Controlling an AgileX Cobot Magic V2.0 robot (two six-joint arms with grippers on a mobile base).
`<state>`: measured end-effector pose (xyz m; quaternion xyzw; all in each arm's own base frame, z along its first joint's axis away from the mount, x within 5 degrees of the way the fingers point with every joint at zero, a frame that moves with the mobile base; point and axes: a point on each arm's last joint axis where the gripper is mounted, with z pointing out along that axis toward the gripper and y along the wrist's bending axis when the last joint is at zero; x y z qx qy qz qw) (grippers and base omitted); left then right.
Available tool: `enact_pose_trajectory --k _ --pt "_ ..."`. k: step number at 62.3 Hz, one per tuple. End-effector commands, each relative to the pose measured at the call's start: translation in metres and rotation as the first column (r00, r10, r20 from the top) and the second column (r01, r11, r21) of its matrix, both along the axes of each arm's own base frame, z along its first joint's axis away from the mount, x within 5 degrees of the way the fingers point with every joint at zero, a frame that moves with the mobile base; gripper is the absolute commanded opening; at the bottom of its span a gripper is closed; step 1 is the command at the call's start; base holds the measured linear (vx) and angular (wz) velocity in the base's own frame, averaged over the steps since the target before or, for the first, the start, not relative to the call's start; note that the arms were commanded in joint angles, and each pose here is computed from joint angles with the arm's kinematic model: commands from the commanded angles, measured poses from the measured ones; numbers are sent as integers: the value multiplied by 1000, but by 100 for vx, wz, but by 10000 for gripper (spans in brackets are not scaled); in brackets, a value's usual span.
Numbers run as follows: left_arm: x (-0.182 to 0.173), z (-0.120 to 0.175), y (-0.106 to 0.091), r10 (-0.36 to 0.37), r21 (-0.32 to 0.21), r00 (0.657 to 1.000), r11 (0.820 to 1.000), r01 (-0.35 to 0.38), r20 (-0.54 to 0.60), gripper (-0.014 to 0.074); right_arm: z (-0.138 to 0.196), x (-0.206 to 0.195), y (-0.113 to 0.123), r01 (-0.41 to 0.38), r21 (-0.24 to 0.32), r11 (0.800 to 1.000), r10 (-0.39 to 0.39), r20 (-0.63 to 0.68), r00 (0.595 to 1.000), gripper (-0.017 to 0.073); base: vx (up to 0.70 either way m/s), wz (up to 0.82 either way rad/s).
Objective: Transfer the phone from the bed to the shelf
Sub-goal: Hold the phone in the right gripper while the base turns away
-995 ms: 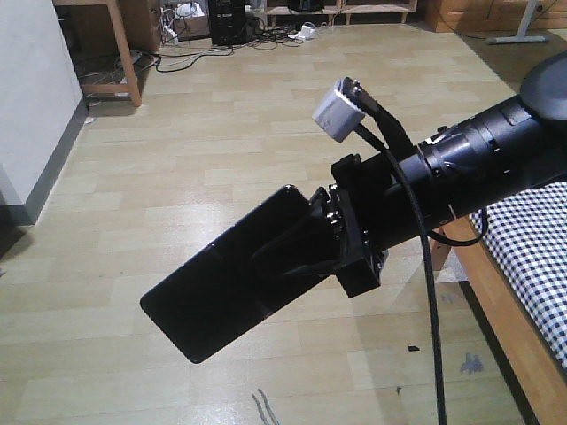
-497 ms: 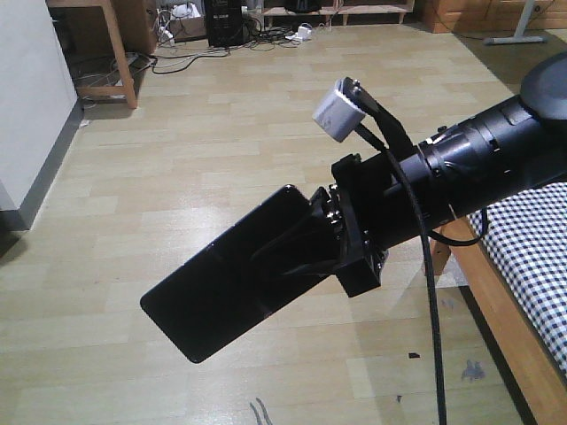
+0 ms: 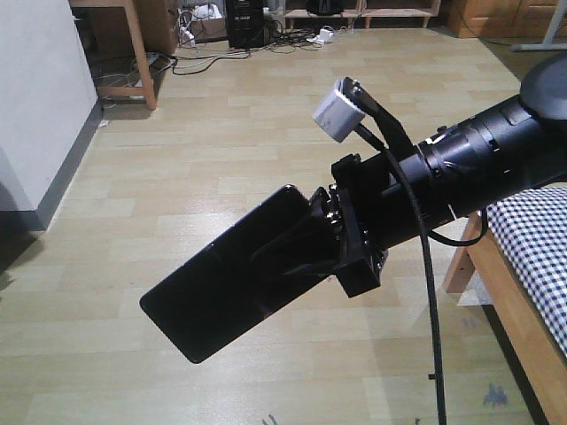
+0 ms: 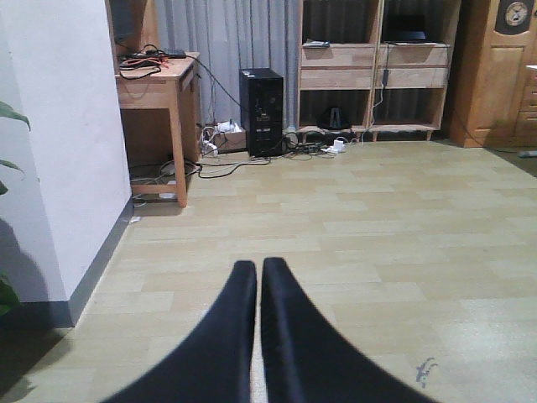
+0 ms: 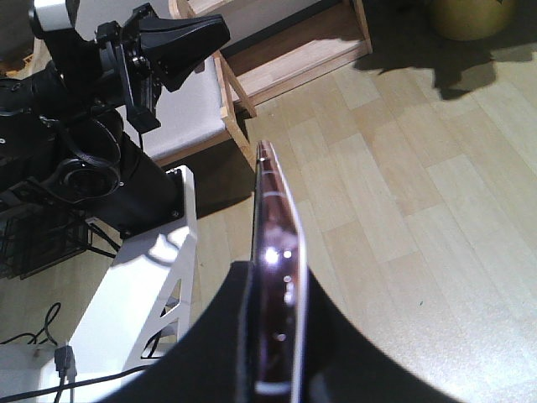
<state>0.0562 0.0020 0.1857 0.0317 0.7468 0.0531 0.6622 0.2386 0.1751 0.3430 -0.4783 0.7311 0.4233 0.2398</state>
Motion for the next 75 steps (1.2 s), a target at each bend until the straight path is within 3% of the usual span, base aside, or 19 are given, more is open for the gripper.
enact_pose_trajectory --k 1,75 --pt "-1 15 0 -1 -11 994 1000 2 107 1 24 -14 0 -53 92 994 52 10 999 -2 12 11" --pt "-1 15 0 -1 -11 994 1000 2 107 1 24 -14 0 -53 92 994 52 10 999 -2 23 -3"
